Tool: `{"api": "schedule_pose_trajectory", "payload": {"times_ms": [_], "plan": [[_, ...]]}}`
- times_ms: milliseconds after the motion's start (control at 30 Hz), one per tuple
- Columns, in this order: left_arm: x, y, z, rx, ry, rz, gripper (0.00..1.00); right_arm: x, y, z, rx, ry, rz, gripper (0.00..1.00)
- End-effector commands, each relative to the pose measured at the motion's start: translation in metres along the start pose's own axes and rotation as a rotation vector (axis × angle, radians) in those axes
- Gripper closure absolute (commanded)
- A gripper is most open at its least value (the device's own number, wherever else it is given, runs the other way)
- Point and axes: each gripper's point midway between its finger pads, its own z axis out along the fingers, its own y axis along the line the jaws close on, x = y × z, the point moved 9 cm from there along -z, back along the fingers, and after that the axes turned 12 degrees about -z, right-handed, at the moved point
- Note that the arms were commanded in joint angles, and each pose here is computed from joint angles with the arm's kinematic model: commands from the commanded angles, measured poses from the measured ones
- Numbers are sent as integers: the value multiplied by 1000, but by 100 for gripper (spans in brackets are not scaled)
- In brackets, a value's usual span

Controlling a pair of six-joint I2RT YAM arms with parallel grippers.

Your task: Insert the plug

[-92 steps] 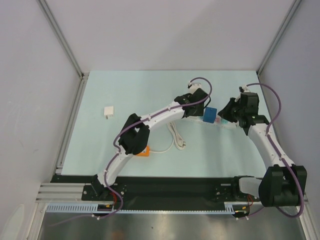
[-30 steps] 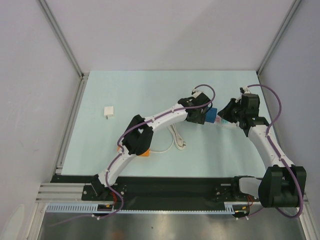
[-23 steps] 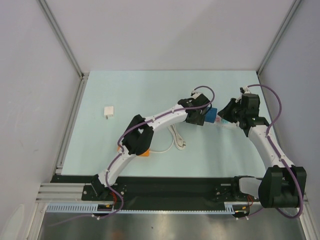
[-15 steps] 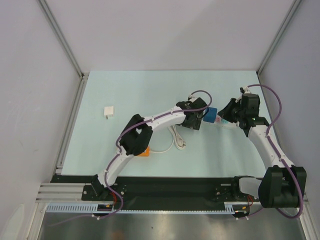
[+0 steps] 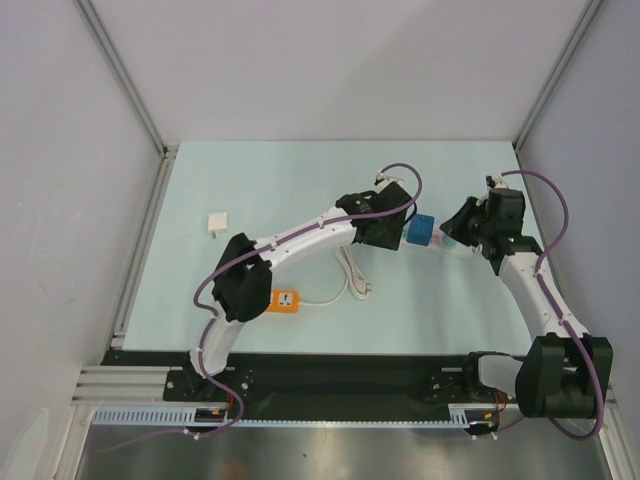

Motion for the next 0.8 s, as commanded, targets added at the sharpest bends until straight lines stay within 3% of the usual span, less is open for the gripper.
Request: {"api": "schedule_pose_trajectory", "payload": {"times_ms": [0,33,100,133,367,467,567,767], "plan": [[-34,-8,-49,71,-137,-12,36,-7,3,-6,-22,-58,-27,93],[-41,-9,-53,65,-175,-3,58,-7,3,-5,-24,-59,-28,93],[-61,-16,-66,93,-258,-17,80,-7,3,-5,-27,-63,-28,93],[-67,-18,-68,98,-283,-4,98,-6,3,-5,-27,-60,-25,93],[-106,-32,-54,154,-372,-23,100,-10,5,-8,-34,-73,-31,93],[-106,-31,-29,164,-352,-22,100,-11,6,-9,-36,-78,-32,94],[-96,-33,2,187,-301,-10,100,-10,5,-7,-39,-73,-31,94],[-37,-13,55,97,-125,-18,100,-11,5,-5,-42,-71,-28,94]]}}
